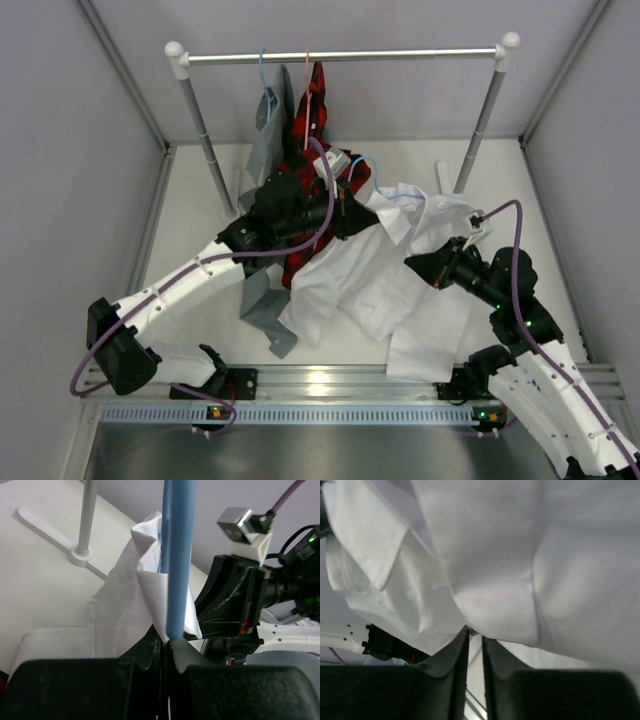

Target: Place the shirt on the hanger

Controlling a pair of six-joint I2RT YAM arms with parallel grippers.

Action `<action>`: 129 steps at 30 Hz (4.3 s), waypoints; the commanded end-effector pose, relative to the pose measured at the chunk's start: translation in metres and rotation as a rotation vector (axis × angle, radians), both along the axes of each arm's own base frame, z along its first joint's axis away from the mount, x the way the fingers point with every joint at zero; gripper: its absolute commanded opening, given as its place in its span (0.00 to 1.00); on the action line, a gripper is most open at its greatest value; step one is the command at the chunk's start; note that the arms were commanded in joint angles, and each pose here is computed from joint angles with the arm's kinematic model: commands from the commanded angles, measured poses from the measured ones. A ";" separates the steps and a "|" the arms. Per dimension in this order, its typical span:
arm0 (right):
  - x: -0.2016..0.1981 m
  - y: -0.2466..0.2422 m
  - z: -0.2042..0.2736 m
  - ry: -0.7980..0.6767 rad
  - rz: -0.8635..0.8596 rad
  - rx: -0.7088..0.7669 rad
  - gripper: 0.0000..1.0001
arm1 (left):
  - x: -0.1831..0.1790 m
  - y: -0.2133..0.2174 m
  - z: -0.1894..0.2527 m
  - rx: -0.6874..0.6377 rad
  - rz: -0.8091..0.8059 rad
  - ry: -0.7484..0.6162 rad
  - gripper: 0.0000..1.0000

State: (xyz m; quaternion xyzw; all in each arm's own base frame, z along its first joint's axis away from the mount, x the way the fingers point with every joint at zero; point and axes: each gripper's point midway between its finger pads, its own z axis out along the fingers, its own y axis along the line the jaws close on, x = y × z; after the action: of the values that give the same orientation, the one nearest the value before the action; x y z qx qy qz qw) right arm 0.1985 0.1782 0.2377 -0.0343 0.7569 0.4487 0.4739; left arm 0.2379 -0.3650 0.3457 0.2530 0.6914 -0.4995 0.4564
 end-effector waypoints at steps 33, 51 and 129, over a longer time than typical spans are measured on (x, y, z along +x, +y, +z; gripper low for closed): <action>-0.061 0.039 0.178 -0.590 0.545 -0.062 0.13 | -0.117 -0.043 -0.029 0.089 -0.716 -0.216 0.00; -0.064 -0.003 0.203 -0.683 0.238 -0.170 0.00 | -0.060 0.005 0.050 0.103 -0.157 -0.363 0.70; -0.122 -0.045 0.204 -0.647 0.228 -0.389 0.00 | -0.130 0.020 0.061 0.138 -0.684 -0.600 0.71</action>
State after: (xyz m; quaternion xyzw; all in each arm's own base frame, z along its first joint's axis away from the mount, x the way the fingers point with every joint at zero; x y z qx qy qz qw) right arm 0.0861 0.1254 0.4485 -0.3120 0.6394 0.2964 0.6372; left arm 0.1463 -0.3453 0.4221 0.5293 0.5451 -0.4431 0.4758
